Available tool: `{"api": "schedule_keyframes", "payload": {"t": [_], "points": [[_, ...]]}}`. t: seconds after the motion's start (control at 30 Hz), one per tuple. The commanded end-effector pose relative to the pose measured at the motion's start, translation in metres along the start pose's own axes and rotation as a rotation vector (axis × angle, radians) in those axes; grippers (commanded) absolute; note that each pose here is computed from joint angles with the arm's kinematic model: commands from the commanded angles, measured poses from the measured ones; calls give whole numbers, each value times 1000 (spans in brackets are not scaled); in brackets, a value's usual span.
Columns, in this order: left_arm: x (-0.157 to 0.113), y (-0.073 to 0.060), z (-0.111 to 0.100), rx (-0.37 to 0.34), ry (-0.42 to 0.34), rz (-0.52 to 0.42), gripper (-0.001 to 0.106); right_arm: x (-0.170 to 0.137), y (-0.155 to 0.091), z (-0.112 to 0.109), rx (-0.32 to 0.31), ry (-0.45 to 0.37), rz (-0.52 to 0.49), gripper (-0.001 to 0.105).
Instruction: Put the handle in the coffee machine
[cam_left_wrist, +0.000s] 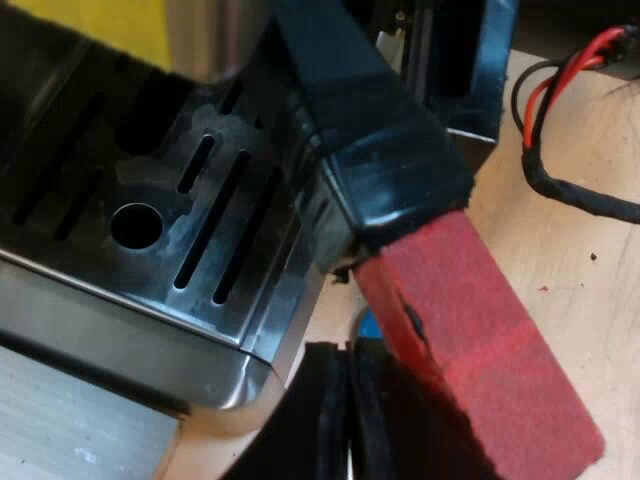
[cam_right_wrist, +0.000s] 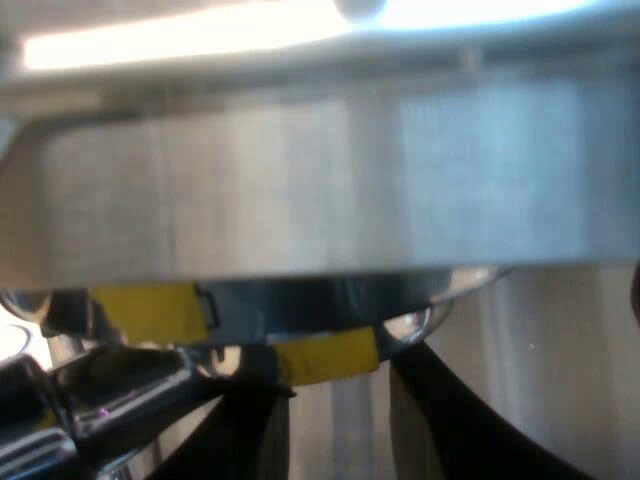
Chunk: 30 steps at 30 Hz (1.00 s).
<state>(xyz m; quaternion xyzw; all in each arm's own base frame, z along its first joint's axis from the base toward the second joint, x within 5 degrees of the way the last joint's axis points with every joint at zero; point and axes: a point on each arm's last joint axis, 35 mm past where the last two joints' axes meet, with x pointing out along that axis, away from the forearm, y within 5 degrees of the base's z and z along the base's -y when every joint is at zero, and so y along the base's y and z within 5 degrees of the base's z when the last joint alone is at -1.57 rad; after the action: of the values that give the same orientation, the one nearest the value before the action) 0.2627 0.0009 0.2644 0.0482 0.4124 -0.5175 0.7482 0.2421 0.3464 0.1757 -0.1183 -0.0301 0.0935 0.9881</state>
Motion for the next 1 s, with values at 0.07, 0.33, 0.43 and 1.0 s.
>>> {"api": "schedule_keyframes", "payload": {"t": [0.07, 0.33, 0.43, 1.0], "points": [[12, -18, 7, -5, 17, -109, 1, 4, -7, 23, 82, -84, -29, 28], [26, -30, 16, 47, 50, -161, 1, 4, -6, 22, 3, -78, -30, 28], [26, -30, 16, 37, 50, -160, 1, 4, -6, 22, -26, -78, -32, 28], [20, -36, 19, -61, 33, -154, 1, -22, -20, -6, -110, -5, -19, 28]]}}
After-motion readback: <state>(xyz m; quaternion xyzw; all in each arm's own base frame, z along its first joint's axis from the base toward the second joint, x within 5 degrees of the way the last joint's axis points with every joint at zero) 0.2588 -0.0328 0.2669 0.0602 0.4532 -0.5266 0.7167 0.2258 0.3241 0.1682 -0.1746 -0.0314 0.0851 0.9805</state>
